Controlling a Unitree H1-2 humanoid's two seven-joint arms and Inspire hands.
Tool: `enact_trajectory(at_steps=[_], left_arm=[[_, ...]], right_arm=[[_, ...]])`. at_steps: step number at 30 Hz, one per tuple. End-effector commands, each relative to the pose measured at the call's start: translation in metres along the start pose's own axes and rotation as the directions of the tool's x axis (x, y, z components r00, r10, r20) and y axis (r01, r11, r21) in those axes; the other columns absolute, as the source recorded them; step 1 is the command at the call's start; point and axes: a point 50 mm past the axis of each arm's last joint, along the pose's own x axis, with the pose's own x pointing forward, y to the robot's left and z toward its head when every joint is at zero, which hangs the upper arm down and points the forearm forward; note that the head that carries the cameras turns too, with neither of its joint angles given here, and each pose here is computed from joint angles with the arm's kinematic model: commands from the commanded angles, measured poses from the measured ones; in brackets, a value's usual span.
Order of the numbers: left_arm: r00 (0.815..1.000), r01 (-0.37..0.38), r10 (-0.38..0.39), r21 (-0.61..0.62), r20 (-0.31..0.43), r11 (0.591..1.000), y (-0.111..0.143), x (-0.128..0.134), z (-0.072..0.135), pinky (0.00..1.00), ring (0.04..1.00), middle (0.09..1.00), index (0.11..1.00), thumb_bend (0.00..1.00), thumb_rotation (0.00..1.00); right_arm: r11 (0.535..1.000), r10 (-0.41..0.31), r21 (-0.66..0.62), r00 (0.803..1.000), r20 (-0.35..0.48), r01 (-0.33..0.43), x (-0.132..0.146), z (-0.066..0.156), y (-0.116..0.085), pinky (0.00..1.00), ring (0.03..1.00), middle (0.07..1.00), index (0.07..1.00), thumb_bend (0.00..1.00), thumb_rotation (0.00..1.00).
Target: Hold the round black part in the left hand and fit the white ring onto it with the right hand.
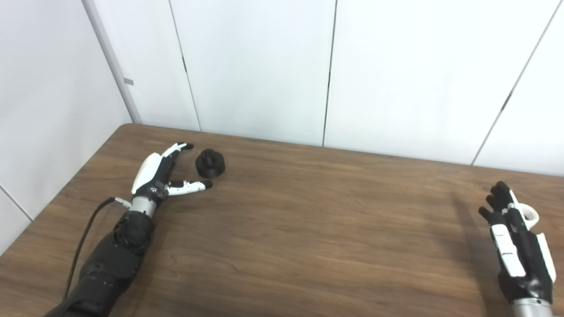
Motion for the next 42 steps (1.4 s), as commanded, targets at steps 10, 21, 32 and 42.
enact_trajectory(at_steps=[10,21,32,42], left_arm=[[0.999,0.047,-0.046,0.084,-0.021,0.995,0.02,0.016,0.003,0.97,0.984,0.938,0.851,0.99,0.38],[0.998,0.069,-0.069,0.147,-0.006,0.987,0.028,0.033,0.014,0.93,0.964,0.919,0.818,1.0,0.37],[0.994,0.11,-0.108,0.175,-0.02,0.978,0.027,0.043,0.017,0.96,0.968,0.915,0.808,1.0,0.38],[0.989,0.146,-0.145,0.236,-0.022,0.961,0.035,0.053,0.024,0.97,0.957,0.901,0.791,1.0,0.36]], right_arm=[[1.0,-0.01,-0.005,0.995,-0.096,0.009,-0.033,-0.026,0.003,0.87,0.955,0.96,0.946,0.3,0.72],[1.0,-0.004,-0.003,0.996,-0.084,0.003,-0.038,-0.022,0.005,0.87,0.957,0.961,0.95,0.31,0.71],[1.0,-0.003,0.001,0.997,-0.081,0.003,-0.044,-0.018,0.007,0.85,0.94,0.952,0.937,0.3,0.7],[1.0,0.002,0.003,0.997,-0.076,-0.001,-0.048,-0.012,0.011,0.87,0.948,0.96,0.94,0.32,0.72]])
